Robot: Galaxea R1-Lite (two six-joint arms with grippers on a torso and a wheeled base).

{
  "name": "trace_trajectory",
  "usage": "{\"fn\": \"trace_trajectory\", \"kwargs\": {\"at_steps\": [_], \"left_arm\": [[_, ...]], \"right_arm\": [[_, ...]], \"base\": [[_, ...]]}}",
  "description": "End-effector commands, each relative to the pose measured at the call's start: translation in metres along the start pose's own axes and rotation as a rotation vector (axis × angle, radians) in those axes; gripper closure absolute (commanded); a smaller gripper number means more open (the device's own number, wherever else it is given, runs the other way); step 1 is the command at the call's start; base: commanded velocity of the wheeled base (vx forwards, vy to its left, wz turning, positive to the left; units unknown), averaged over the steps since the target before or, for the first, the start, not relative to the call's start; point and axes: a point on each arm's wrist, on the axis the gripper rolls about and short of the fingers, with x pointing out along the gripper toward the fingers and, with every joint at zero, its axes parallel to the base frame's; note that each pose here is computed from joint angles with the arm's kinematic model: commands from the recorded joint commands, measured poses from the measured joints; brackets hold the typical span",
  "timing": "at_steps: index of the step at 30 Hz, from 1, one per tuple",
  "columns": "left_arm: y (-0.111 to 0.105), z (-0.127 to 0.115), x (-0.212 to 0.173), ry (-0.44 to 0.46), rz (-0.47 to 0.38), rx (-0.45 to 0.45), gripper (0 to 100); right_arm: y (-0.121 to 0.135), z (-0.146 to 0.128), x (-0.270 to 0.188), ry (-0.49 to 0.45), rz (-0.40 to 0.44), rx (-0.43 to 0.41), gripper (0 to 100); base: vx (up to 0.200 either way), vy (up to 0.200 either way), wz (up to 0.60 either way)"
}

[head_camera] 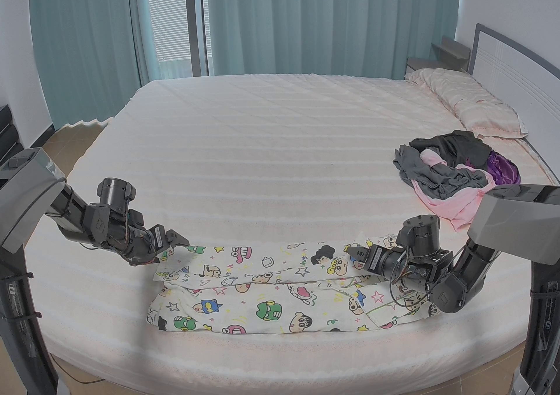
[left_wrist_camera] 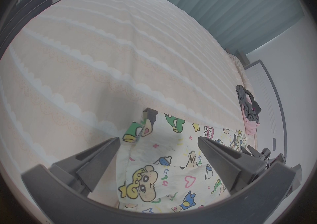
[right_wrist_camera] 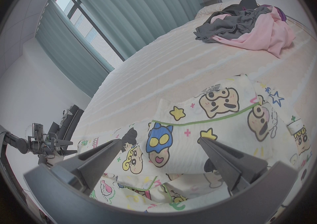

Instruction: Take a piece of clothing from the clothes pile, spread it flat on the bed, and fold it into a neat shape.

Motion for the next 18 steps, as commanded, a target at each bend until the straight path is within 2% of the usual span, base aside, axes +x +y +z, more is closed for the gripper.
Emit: {"fn": "trace_trajectory", "kwargs": {"at_steps": [1,8,18], "left_arm": [[0.005,0.002,0.004,0.0,0.009,-0.009,100],[0.018,0.005,0.003,-0.012,0.042,-0.033,100],[0.03,0.008,-0.005,-0.006,0.06,-0.016,100]], "right_arm": [[0.0,-0.001,0.001,0.002,-0.001,-0.002,0],[0.0,0.0,0.001,0.0,-0.001,0.001,0],[-0.001,0.0,0.001,0.001,-0.002,0.0,0]], "base": [[0.0,0.0,0.0],[0.0,0.0,0.0],[0.0,0.0,0.0]]}}
